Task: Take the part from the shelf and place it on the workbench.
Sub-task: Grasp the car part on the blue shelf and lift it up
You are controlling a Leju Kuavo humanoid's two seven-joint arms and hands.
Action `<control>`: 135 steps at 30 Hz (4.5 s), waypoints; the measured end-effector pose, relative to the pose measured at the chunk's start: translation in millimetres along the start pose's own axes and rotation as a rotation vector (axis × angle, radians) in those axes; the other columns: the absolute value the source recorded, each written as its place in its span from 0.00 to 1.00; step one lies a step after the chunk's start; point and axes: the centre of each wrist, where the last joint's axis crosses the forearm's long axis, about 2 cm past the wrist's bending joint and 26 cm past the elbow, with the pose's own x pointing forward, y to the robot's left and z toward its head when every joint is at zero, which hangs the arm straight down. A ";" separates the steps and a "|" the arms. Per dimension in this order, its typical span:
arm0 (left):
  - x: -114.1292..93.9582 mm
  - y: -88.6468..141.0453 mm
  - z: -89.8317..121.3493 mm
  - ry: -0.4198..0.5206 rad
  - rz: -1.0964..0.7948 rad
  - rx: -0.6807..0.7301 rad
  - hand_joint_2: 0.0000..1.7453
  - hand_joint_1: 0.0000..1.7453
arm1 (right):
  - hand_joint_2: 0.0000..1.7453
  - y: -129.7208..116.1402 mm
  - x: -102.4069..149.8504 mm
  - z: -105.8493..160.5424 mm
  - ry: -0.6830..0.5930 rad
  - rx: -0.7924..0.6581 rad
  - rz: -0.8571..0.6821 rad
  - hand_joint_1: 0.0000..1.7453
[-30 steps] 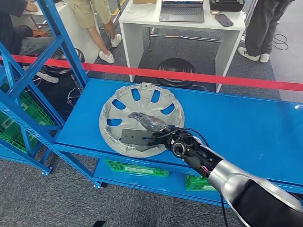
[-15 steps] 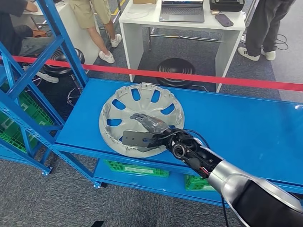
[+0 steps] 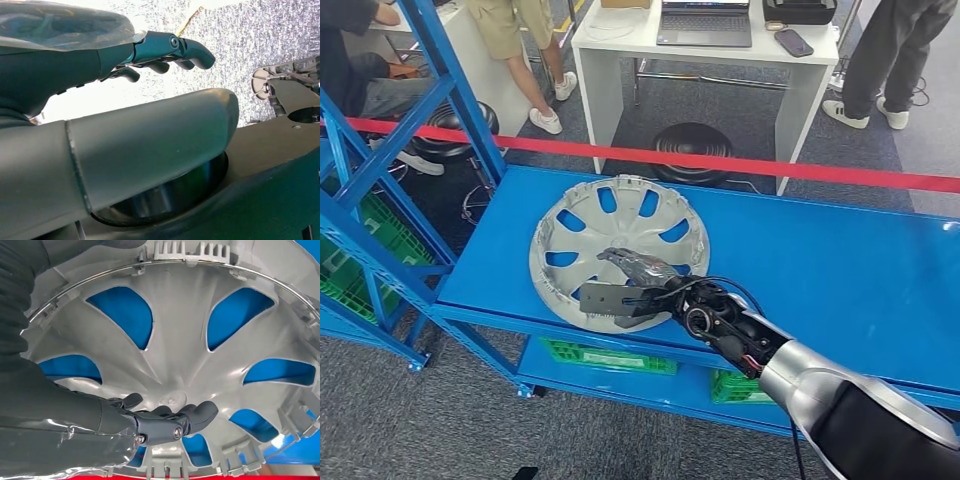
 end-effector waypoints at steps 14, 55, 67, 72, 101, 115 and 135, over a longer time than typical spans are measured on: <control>0.2 0.4 0.0 0.004 -0.003 0.001 0.00 0.00 | 1.00 14.4 -6.3 0.6 0.022 0.064 0.019 0.00; 0.1 0.3 0.0 0.003 0.042 -0.017 0.00 0.00 | 1.00 25.1 -11.8 0.5 0.115 0.108 0.098 1.00; 0.5 3.2 -0.1 -0.016 0.102 -0.017 1.00 0.00 | 1.00 23.5 -12.2 0.5 0.114 0.111 0.091 1.00; 1.0 5.5 -0.1 -0.039 0.133 -0.010 1.00 0.00 | 1.00 22.2 -12.0 0.2 0.109 0.115 0.091 1.00; -3.2 12.0 -0.2 -0.046 0.223 0.056 1.00 0.00 | 1.00 -64.9 51.5 22.6 -0.529 -0.446 -0.436 1.00; -7.7 12.5 -0.1 -0.046 0.242 0.069 1.00 0.00 | 1.00 -98.1 84.6 54.0 -0.762 -0.599 -0.463 1.00; -10.7 14.1 -0.1 -0.025 0.220 0.078 1.00 0.00 | 1.00 -27.5 91.8 52.7 -1.123 -0.215 -0.990 1.00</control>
